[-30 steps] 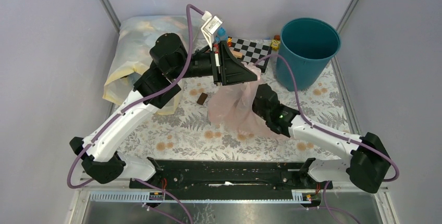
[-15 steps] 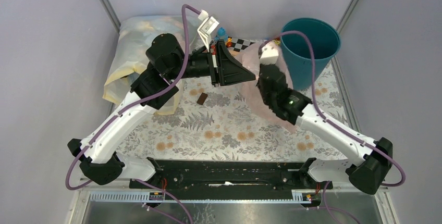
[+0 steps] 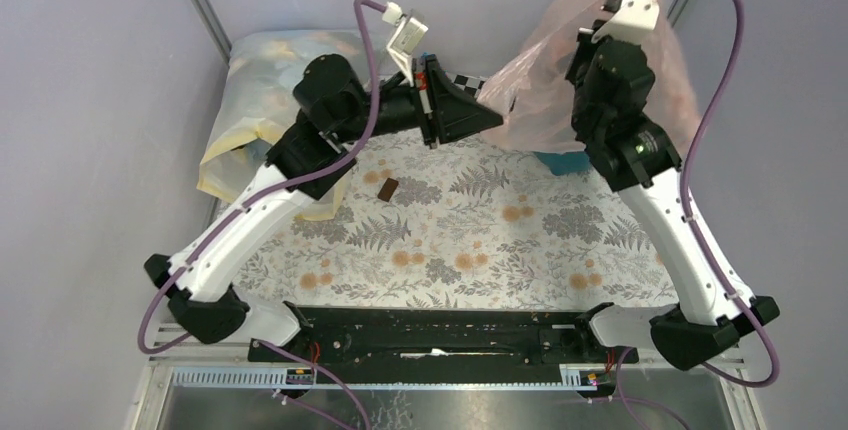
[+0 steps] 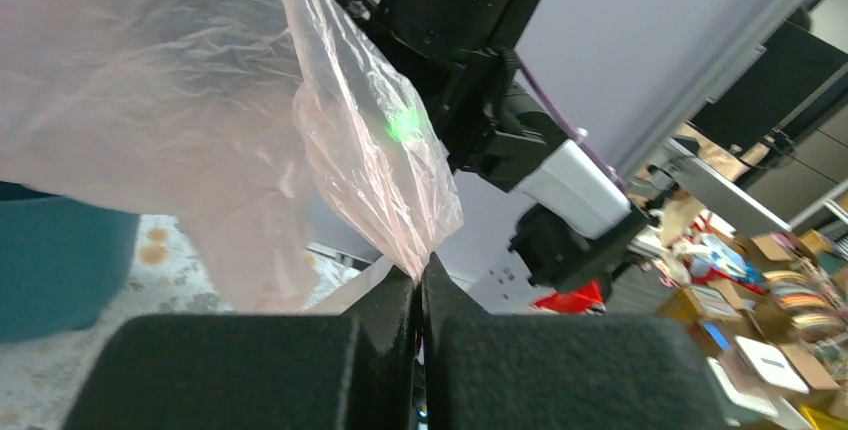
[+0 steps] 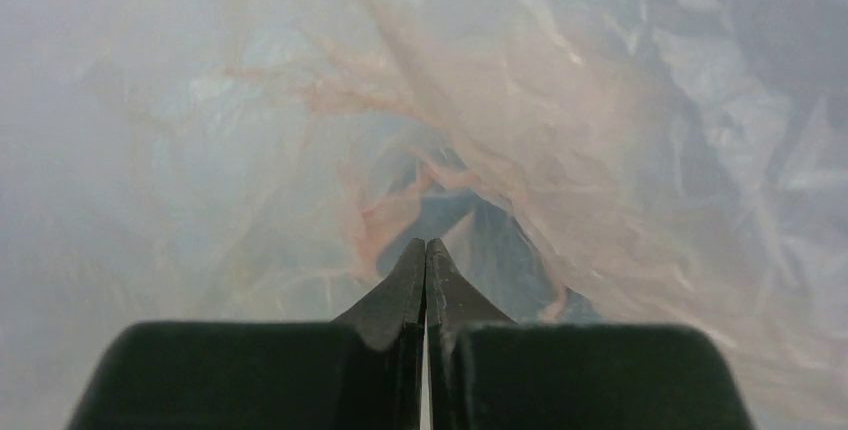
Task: Put the trash bags into the trash bin
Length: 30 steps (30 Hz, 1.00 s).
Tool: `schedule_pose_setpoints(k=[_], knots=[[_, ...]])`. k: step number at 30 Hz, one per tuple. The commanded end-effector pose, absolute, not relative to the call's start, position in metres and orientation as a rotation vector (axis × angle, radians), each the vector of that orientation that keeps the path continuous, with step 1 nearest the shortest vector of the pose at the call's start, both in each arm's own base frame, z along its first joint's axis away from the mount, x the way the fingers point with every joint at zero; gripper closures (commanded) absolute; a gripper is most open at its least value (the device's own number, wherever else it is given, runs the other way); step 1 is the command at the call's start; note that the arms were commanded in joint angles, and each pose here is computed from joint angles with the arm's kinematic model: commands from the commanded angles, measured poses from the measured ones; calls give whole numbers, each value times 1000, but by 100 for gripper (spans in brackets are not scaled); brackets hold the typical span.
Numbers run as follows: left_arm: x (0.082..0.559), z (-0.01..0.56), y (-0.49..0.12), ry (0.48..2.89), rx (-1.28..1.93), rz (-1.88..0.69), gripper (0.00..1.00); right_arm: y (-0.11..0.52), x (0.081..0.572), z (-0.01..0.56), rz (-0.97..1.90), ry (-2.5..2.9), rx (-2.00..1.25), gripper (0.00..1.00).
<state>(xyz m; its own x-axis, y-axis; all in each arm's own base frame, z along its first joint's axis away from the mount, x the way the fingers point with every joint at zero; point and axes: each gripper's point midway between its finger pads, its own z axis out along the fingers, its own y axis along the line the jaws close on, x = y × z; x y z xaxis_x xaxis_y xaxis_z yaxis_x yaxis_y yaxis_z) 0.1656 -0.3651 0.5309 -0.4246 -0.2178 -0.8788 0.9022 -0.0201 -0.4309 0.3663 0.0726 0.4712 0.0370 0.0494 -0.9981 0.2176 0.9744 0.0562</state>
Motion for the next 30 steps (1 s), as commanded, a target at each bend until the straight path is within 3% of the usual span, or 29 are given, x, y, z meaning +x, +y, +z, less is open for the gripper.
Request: schedule_pose_setpoints(k=[1, 13, 21, 30], knots=[[212, 538, -384, 1322, 705, -1497, 100, 39, 387, 460, -284, 1613, 252, 100], [273, 520, -415, 1358, 657, -1455, 100, -6, 447, 387, -192, 1880, 307, 100], [302, 532, -415, 1330, 618, -1431, 100, 14, 493, 347, -33, 2075, 255, 100], [326, 525, -406, 1311, 560, -1406, 100, -21, 489, 288, -263, 2193, 408, 100]])
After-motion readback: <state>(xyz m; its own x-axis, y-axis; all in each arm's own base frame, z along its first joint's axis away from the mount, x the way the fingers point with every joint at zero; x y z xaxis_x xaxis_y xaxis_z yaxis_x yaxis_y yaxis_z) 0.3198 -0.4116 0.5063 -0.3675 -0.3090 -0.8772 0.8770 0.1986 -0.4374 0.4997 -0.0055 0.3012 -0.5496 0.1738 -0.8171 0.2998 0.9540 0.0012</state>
